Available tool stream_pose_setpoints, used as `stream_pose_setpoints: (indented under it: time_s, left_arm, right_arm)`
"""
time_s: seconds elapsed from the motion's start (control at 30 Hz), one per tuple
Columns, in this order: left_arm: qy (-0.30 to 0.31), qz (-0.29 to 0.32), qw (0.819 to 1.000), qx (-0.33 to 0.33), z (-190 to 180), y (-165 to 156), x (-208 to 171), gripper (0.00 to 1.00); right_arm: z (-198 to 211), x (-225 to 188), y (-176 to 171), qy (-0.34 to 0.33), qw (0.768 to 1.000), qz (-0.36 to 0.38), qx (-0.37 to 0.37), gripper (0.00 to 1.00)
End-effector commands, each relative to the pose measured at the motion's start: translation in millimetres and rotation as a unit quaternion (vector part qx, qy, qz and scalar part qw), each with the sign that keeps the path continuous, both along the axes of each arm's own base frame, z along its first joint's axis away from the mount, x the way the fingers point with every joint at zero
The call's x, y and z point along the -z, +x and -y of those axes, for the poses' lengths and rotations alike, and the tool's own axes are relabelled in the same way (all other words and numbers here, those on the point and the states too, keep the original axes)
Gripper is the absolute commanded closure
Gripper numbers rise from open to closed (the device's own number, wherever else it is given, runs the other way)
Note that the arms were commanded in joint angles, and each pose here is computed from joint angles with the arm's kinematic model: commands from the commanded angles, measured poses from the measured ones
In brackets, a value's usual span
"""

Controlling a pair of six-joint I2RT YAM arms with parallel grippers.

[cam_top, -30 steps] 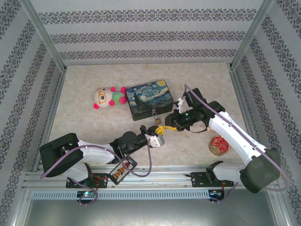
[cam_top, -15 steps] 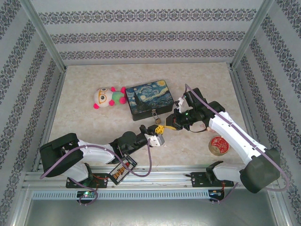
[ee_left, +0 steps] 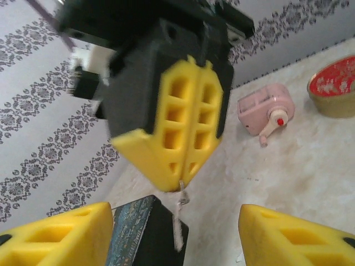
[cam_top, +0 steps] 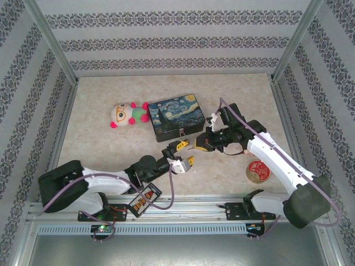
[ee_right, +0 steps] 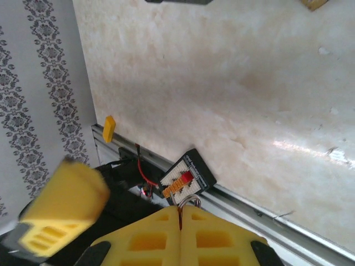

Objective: Unlock the padlock with the key

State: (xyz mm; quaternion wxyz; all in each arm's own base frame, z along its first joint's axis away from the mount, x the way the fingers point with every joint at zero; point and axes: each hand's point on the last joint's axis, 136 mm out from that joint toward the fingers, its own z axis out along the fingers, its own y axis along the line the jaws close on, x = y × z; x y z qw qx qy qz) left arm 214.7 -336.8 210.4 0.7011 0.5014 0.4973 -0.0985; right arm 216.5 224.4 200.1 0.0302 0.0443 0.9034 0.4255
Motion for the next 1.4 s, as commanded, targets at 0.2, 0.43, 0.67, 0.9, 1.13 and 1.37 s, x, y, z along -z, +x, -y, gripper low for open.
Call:
stream_pose_setpoints:
  time_s: [0.2, 0.43, 0.67, 0.9, 1.13, 1.37]
  left_arm:
    - [-0.184, -0.201, 0.96, -0.057, -53, 2, -67, 0.31]
    - [-0.315, -0.337, 0.882, -0.101, -92, 22, -92, 0.36]
    - [-0.358, -0.415, 0.835, -0.046, -82, 34, -100, 0.43]
    - [-0.359, -0.445, 0.819, 0.046, -57, 35, -116, 0.49]
    - [-0.38, -0.445, 0.802, 0.118, -42, 34, -132, 0.59]
    - [-0.366, -0.451, 0.801, 0.144, -31, 33, -134, 0.61]
  right_arm:
    - [4, -30, 38, 0.067, 0.971, 0.226, 0.039, 1.0]
    - [-5, -56, 51, 0.152, 0.919, 0.361, 0.04, 1.0]
    - [-10, -87, 56, 0.212, 0.878, 0.426, 0.046, 1.0]
    - [-20, -107, 44, 0.249, 0.865, 0.435, 0.014, 1.0]
    - [-25, -119, 30, 0.264, 0.856, 0.445, -0.004, 1.0]
    - [-28, -122, 26, 0.27, 0.855, 0.443, -0.009, 1.0]
